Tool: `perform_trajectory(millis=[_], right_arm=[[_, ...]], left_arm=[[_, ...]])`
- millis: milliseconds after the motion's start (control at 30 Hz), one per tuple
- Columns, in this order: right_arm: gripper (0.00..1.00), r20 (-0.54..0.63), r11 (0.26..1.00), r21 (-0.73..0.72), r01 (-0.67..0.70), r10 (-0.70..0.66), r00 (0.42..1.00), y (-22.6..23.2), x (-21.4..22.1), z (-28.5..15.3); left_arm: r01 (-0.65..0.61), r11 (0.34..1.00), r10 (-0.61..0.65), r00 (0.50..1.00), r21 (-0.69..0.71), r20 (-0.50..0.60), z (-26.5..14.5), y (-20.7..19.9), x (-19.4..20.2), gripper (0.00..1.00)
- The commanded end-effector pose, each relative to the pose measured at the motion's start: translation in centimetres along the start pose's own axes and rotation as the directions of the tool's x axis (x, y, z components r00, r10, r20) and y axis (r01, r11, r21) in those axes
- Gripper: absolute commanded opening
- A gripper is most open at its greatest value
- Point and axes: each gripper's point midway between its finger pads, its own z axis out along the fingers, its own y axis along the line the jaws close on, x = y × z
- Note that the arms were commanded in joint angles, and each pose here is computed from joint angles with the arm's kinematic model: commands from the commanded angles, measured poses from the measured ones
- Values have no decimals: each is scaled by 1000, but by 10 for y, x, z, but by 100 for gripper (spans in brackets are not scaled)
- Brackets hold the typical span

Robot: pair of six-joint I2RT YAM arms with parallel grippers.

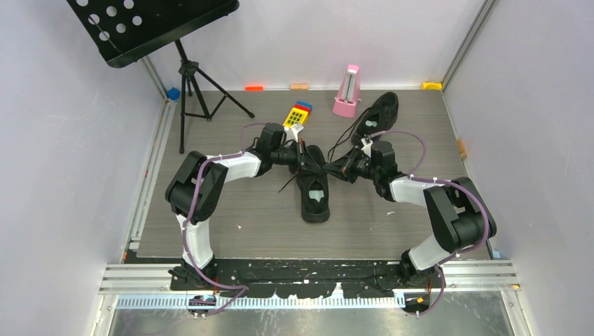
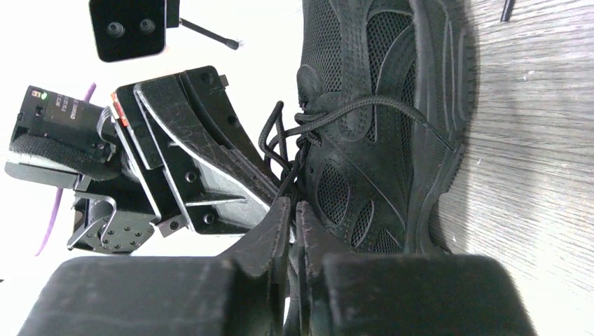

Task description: Tie the shoes

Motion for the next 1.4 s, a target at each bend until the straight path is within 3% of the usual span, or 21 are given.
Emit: perform_trajectory(millis=[0, 33, 167, 267, 433, 600, 800, 967, 1133, 1367], right_arm=[[7, -3, 998, -49, -34, 34, 999, 11, 2, 2], [1, 3, 998, -46, -46, 47, 999, 10, 2, 2], [0, 22, 997, -32, -75, 76, 997, 8, 0, 0], [12, 28, 997, -11, -78, 78, 997, 5, 0, 0], [22, 28, 992, -28, -121, 122, 992, 5, 0, 1], [25, 14, 987, -19, -161, 162, 987, 2, 4, 4], [22, -7, 973, -56, -223, 223, 975, 7, 9, 9], [1, -3, 961, -90, -262, 263, 965, 12, 10, 11], [0, 25, 964, -80, -253, 256, 966, 9, 7, 9], [0, 62, 990, 27, -139, 137, 989, 1, 1, 6]], left_arm=[[-33, 999, 33, 999, 30, 14, 2, -6, -2, 3], [-34, 999, 34, 999, 24, 18, 1, -6, -2, 5], [-39, 999, 38, 999, 19, 24, 0, -6, -2, 3], [-37, 999, 36, 999, 21, 23, 1, -6, -2, 0], [-35, 999, 34, 999, 37, 30, 1, -8, -3, 0], [-37, 998, 35, 999, 42, 34, 2, -8, -4, 0], [-38, 998, 36, 999, 53, 40, 2, -10, -5, 0], [-35, 998, 33, 998, 47, 49, 1, -8, -5, 0], [-45, 999, 45, 997, 15, 55, -2, -5, -3, 8], [-90, 994, 95, 993, -54, 77, -17, -7, -7, 15]])
